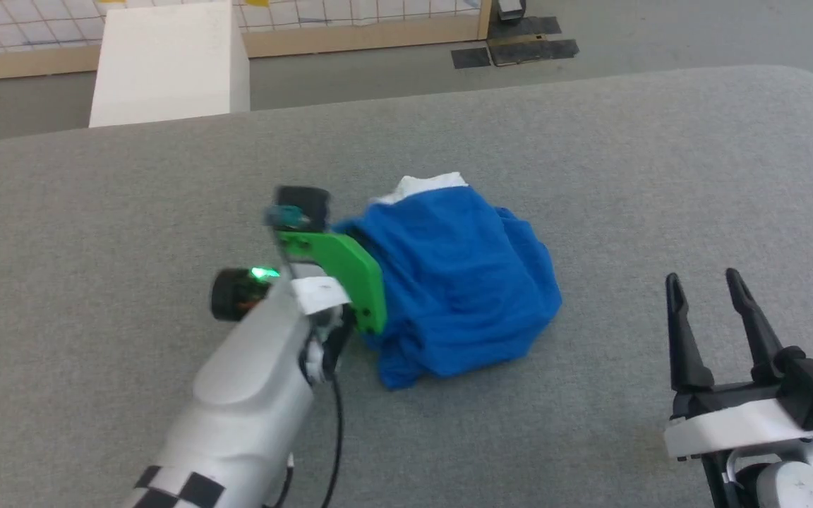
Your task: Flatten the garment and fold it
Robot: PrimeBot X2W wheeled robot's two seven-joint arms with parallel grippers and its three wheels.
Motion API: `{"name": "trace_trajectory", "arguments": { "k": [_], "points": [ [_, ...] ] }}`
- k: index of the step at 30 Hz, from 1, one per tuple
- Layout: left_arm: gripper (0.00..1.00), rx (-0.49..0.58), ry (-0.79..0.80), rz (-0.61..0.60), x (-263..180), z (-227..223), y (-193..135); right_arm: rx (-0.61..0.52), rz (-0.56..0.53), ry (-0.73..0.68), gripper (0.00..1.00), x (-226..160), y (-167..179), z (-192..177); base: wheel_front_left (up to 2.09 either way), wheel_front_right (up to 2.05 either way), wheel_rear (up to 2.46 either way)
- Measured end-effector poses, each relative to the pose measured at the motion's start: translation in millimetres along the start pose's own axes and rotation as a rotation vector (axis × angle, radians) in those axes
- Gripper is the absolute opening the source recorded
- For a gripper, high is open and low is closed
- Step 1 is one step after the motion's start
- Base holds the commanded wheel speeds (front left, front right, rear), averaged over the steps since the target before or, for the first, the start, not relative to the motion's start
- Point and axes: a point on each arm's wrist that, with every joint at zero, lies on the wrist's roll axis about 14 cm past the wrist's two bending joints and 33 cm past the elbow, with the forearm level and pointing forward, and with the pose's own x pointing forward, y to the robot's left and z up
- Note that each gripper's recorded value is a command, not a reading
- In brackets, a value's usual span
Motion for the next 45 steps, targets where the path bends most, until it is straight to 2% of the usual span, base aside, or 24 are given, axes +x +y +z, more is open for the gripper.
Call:
{"name": "trace_trajectory", "arguments": {
  "k": [3, 8, 13, 20, 21, 22, 23, 25, 28, 31, 35, 38, 40, 45],
  "points": [
    [0.0, -0.039, -0.174, 0.073, -13, 33, 24, 0.003, 0.008, -0.009, 1.0, 2, 3, 3, 0.0, 0.0, 0.0],
    [0.0, -0.106, -0.292, 0.223, -47, 40, 76, 0.008, 0.026, -0.024, 1.0, 5, 8, 6, 0.0, 0.0, 0.0],
    [0.0, -0.167, -0.252, 0.423, -99, 2, 136, 0.014, 0.054, -0.033, 1.0, 9, 18, 8, 0.0, 0.0, 0.0],
    [0.0, -0.263, -0.026, 0.589, -159, -82, 168, 0.018, 0.099, -0.036, 1.0, 15, 33, 8, 0.0, 0.0, 0.0],
    [0.0, -0.29, 0.007, 0.597, -164, -93, 167, 0.018, 0.102, -0.037, 1.0, 15, 34, 8, 0.0, 0.0, 0.0],
    [0.26, -0.321, 0.038, 0.595, -168, -104, 163, 0.019, 0.108, -0.037, 1.0, 16, 36, 8, 0.0, 0.0, 0.0],
    [1.0, -0.334, 0.043, 0.592, -172, -108, 160, 0.02, 0.114, -0.038, 1.0, 17, 38, 8, 0.0, 0.0, 0.0],
    [1.0, -0.341, -0.016, 0.588, -175, -99, 157, 0.019, 0.124, -0.04, 1.0, 18, 42, 9, 0.0, 0.0, 0.0],
    [1.0, -0.339, -0.188, 0.552, -174, -67, 149, 0.016, 0.139, -0.046, 1.0, 19, 47, 10, 0.0, 0.0, 0.0],
    [1.0, -0.28, -0.365, 0.513, -178, -36, 141, 0.018, 0.151, -0.051, 1.0, 19, 51, 12, 0.0, 0.0, 0.0],
    [1.0, -0.208, -0.453, 0.42, -171, -15, 114, 0.021, 0.163, -0.055, 1.0, 19, 55, 13, 0.0, 0.0, 0.0],
    [1.0, -0.139, -0.509, 0.297, -157, 11, 84, 0.02, 0.171, -0.053, 1.0, 19, 57, 13, 0.0, 0.0, 0.0],
    [1.0, -0.067, -0.533, 0.17, -143, 31, 50, 0.02, 0.175, -0.051, 1.0, 18, 59, 13, 0.0, 0.0, 0.0],
    [1.0, 0.085, -0.467, -0.082, -112, 46, -26, 0.019, 0.167, -0.048, 1.0, 14, 56, 12, 0.0, 0.0, 0.0]
  ]
}}
